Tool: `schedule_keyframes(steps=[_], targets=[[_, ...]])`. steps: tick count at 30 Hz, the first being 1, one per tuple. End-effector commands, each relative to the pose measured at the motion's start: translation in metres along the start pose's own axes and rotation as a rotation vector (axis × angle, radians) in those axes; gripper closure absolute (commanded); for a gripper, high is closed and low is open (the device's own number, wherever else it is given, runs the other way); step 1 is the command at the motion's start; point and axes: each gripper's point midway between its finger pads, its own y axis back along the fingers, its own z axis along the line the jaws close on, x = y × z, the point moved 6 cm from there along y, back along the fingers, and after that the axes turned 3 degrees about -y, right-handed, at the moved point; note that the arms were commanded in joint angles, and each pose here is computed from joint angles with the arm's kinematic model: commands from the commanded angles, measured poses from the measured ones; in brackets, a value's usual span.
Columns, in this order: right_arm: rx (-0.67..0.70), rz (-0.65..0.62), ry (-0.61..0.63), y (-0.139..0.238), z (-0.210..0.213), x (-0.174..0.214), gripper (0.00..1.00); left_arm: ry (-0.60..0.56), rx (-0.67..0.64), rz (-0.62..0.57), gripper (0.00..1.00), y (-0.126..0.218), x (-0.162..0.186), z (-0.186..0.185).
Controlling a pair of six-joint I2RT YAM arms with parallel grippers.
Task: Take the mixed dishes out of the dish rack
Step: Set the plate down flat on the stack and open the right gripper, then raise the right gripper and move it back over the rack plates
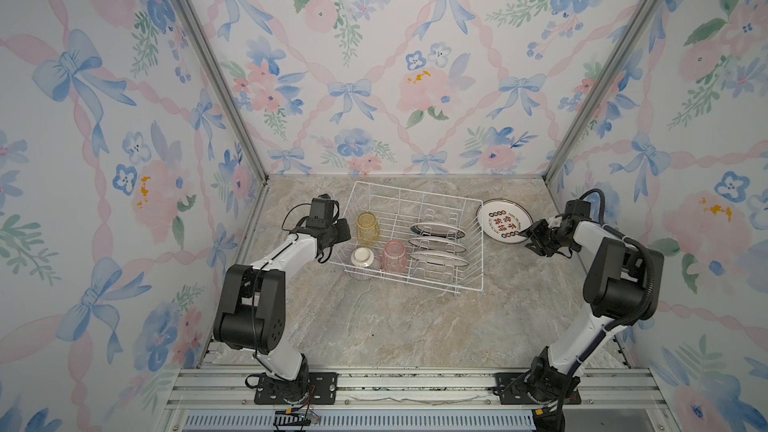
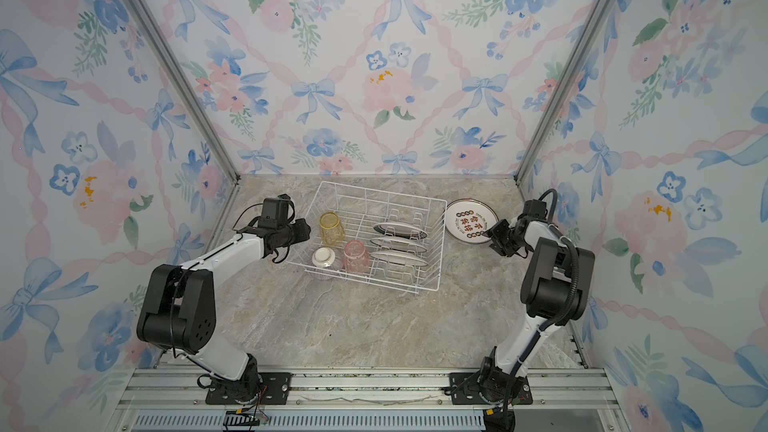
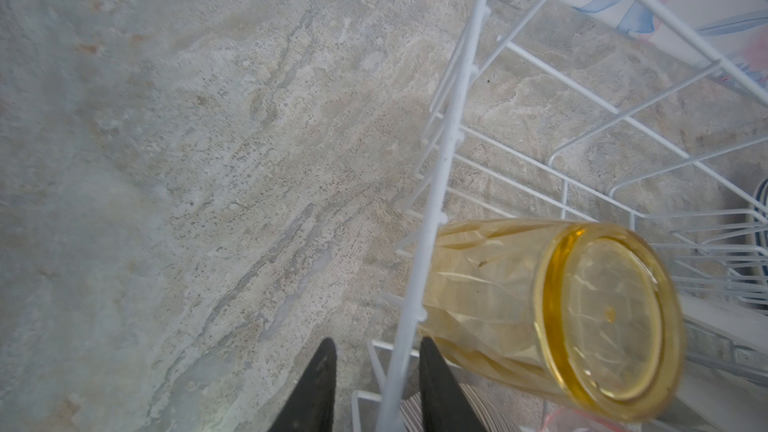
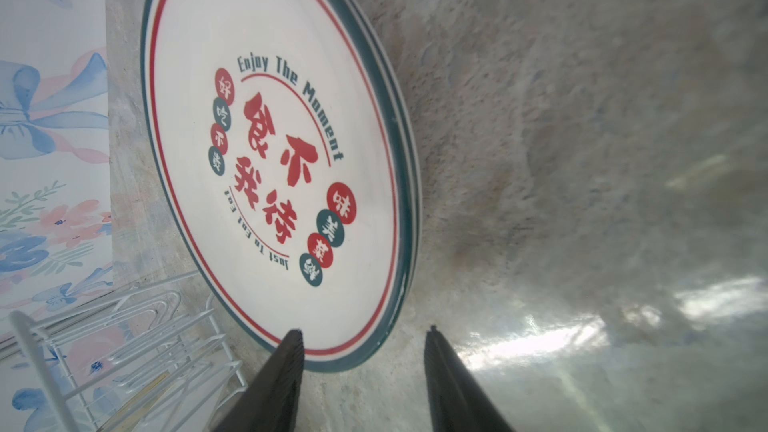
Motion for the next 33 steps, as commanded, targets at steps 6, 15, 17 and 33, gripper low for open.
schedule_keyframes(steps=[6, 15, 17, 33], targets=[[-0.037, -0.223, 0.192, 0.084, 0.048, 0.008, 0.5, 0.005, 0.028, 0.066, 0.79, -0.005, 0.019, -0.006], [-0.099, -0.017, 0.543, 0.101, 0.129, 0.079, 0.51, 0.002, 0.036, 0.062, 0.82, -0.001, 0.019, -0.007], [-0.105, 0.028, 0.581, 0.094, 0.136, 0.093, 0.51, 0.008, 0.027, 0.058, 0.83, 0.003, 0.022, -0.006], [-0.131, 0.003, 1.354, 0.09, 0.186, 0.175, 0.56, 0.042, -0.078, 0.0, 0.82, 0.031, 0.044, 0.008]])
